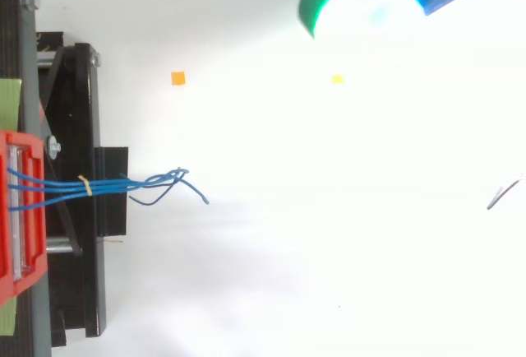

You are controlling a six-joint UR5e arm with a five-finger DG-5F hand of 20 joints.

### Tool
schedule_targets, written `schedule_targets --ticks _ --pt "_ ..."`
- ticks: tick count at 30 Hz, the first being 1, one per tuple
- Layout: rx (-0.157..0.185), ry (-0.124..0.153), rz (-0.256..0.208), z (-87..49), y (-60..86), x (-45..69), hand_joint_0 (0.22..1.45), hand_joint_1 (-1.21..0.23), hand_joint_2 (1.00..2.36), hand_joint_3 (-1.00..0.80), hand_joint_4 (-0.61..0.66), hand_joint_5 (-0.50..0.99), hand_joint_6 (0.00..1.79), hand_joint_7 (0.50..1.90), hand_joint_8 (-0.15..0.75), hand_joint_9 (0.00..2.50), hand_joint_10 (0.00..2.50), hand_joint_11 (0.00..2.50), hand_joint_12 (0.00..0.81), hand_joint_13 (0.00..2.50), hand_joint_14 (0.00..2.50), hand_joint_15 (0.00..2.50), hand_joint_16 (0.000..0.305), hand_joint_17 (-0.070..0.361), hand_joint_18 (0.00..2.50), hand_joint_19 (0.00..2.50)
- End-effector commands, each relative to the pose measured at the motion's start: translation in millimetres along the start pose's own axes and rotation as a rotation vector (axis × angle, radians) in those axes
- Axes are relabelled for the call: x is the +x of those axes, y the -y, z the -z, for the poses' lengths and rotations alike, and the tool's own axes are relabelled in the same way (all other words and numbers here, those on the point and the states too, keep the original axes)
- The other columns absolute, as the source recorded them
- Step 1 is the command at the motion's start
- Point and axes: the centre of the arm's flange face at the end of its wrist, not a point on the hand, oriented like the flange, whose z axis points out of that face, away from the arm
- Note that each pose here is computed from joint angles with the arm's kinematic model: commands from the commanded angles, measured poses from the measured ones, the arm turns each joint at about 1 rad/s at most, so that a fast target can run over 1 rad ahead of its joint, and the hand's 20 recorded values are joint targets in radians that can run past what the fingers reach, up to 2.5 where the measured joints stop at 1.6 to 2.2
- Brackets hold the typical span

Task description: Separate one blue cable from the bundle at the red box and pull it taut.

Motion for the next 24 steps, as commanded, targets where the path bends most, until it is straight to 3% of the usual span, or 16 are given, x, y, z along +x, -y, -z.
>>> schedule_targets --ticks 1,6,8,10,11,13,21,24 --pt "0.0 0.004 -0.011 -5.0 12.8 9.5 0.52 -0.61 1.0 -0.5 0.25 -0.27 0.5 0.72 0.353 0.37 0.01 0.46 0.417 0.61 0.01 0.45 0.057 0.128 0.61 0.44" --pt "0.015 0.018 -0.005 -6.1 19.5 15.7 0.52 -0.61 1.0 -0.5 0.25 -0.27 0.5 0.72 0.353 0.37 0.01 0.46 0.418 0.61 0.01 0.45 0.057 0.128 0.61 0.44" --pt "0.027 0.014 -0.005 -8.6 33.1 26.3 0.52 -0.61 1.0 -0.5 0.25 -0.27 0.5 0.72 0.352 0.37 0.01 0.46 0.417 0.61 0.01 0.45 0.057 0.127 0.61 0.44" --pt "0.014 0.02 -0.023 -13.2 41.4 36.6 0.52 -0.61 1.0 -0.5 0.25 -0.27 0.5 0.72 0.353 0.37 0.01 0.46 0.418 0.61 0.01 0.44 0.056 0.127 0.61 0.45" --pt "-0.017 0.04 -0.053 -24.2 44.3 45.6 0.52 -0.61 1.0 -0.5 0.25 -0.27 0.5 0.72 0.353 0.36 0.01 0.46 0.417 0.61 0.01 0.44 0.057 0.127 0.61 0.45" --pt "-0.022 0.043 -0.06 -29.9 47.2 50.2 0.52 -0.61 1.0 -0.5 0.25 -0.27 0.5 0.72 0.352 0.37 0.01 0.46 0.418 0.61 0.01 0.45 0.057 0.127 0.62 0.45" --pt "0.0 0.074 -0.044 -31.8 47.7 52.6 0.52 -0.61 1.0 -0.5 0.26 -0.27 0.5 0.72 0.352 0.37 0.01 0.46 0.417 0.61 0.01 0.45 0.056 0.127 0.62 0.45" --pt "0.004 0.072 -0.028 -31.1 47.6 55.4 0.52 -0.61 1.0 -0.5 0.26 -0.27 0.5 0.72 0.352 0.37 0.01 0.46 0.418 0.61 0.01 0.45 0.056 0.127 0.62 0.45"
